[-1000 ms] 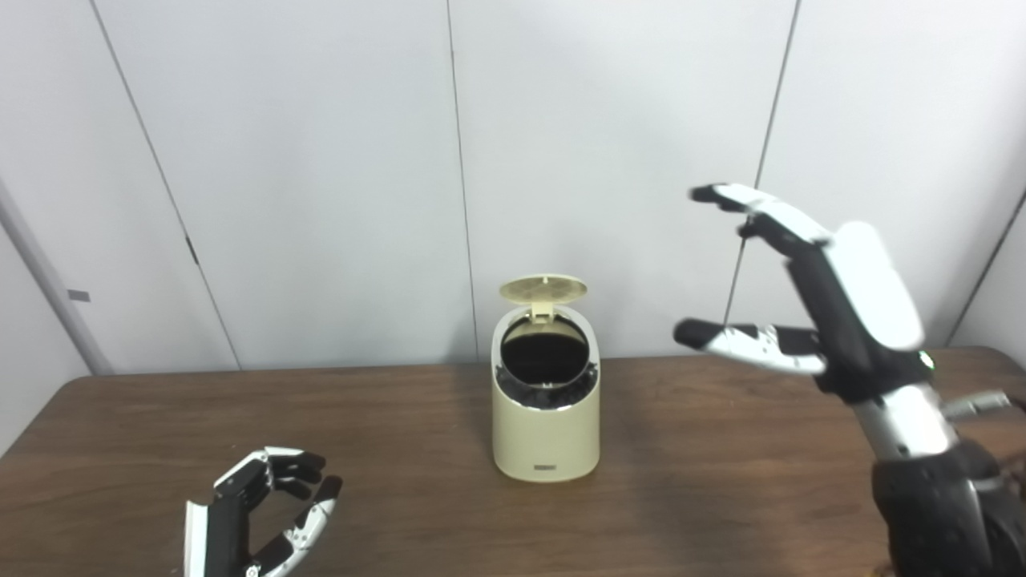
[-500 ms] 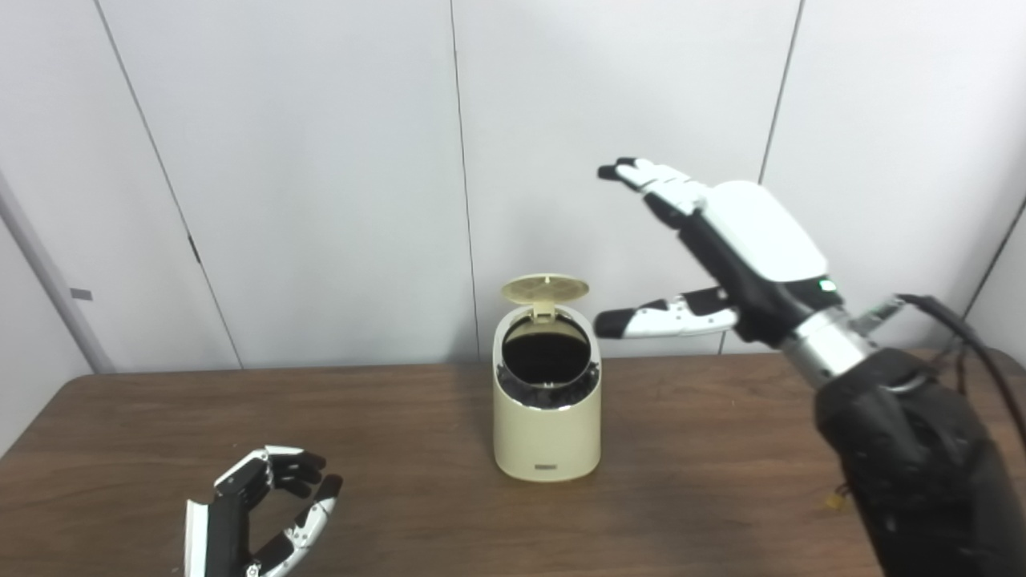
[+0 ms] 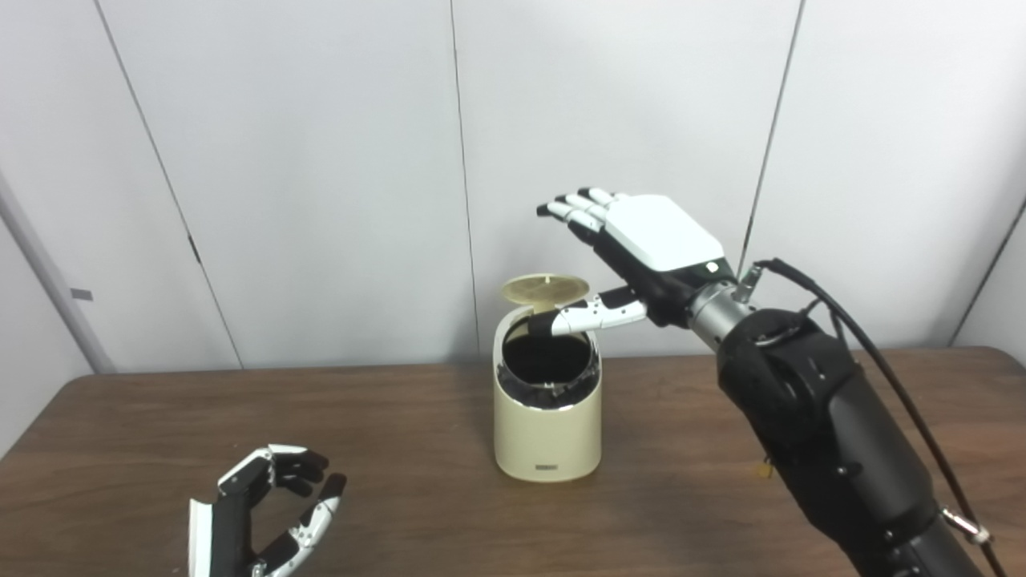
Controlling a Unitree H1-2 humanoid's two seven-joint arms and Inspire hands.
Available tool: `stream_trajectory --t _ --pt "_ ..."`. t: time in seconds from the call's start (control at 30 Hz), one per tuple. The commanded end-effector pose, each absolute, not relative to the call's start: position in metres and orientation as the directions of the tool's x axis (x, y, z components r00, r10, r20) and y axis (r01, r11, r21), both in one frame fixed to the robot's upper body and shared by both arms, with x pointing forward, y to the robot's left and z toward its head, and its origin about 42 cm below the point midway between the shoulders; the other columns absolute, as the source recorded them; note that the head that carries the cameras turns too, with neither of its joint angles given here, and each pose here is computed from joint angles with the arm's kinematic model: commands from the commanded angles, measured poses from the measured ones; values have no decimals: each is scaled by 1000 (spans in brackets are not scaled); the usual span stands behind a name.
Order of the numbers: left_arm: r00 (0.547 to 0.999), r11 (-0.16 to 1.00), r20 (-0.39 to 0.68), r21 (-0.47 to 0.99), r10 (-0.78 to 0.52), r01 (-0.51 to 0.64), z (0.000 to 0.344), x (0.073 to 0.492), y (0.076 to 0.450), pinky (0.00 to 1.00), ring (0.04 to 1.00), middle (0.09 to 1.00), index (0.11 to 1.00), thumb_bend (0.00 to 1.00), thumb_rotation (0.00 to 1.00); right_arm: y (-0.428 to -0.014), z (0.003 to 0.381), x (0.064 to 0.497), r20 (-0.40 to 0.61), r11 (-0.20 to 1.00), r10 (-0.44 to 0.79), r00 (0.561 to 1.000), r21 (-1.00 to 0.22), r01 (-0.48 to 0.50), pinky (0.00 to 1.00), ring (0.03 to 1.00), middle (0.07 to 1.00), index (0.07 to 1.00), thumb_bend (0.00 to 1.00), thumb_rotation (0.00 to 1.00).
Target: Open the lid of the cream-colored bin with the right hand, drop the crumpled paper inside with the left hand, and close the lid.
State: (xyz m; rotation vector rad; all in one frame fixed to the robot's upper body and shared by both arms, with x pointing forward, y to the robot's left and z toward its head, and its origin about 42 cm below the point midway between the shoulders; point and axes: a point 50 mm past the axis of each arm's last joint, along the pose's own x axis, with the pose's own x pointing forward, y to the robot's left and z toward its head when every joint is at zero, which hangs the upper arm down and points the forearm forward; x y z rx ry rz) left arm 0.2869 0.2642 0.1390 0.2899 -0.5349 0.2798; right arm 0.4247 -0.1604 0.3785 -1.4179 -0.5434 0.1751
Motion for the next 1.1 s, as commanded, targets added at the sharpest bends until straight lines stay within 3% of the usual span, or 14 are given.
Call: stream_trajectory --t 0.0,0.33,0.47,0.7,0.87,1.07 --pt "833 924 523 200 181 -326 129 283 257 412 495 531 485 484 61 -154 406 428 326 162 434 840 -945 283 954 976 948 920 897 961" --pt "834 934 523 180 176 -309 130 284 250 418 495 529 485 486 61 -145 389 449 228 87 415 881 -974 211 932 964 938 904 852 933" --pt "832 934 526 175 178 -311 131 283 248 416 494 527 485 486 62 -142 382 452 201 70 424 883 -979 190 923 947 920 882 897 952" --pt "827 931 532 178 181 -318 132 284 247 416 491 522 484 487 64 -139 371 443 180 50 450 875 -983 176 885 908 877 842 887 952" --pt "828 928 532 190 176 -320 131 285 247 420 492 521 484 487 65 -137 368 428 189 97 480 857 -982 163 904 914 870 827 871 917" --pt "824 926 539 196 173 -323 133 287 247 414 487 518 484 486 64 -137 367 414 204 125 498 843 -979 162 909 912 859 808 892 949"
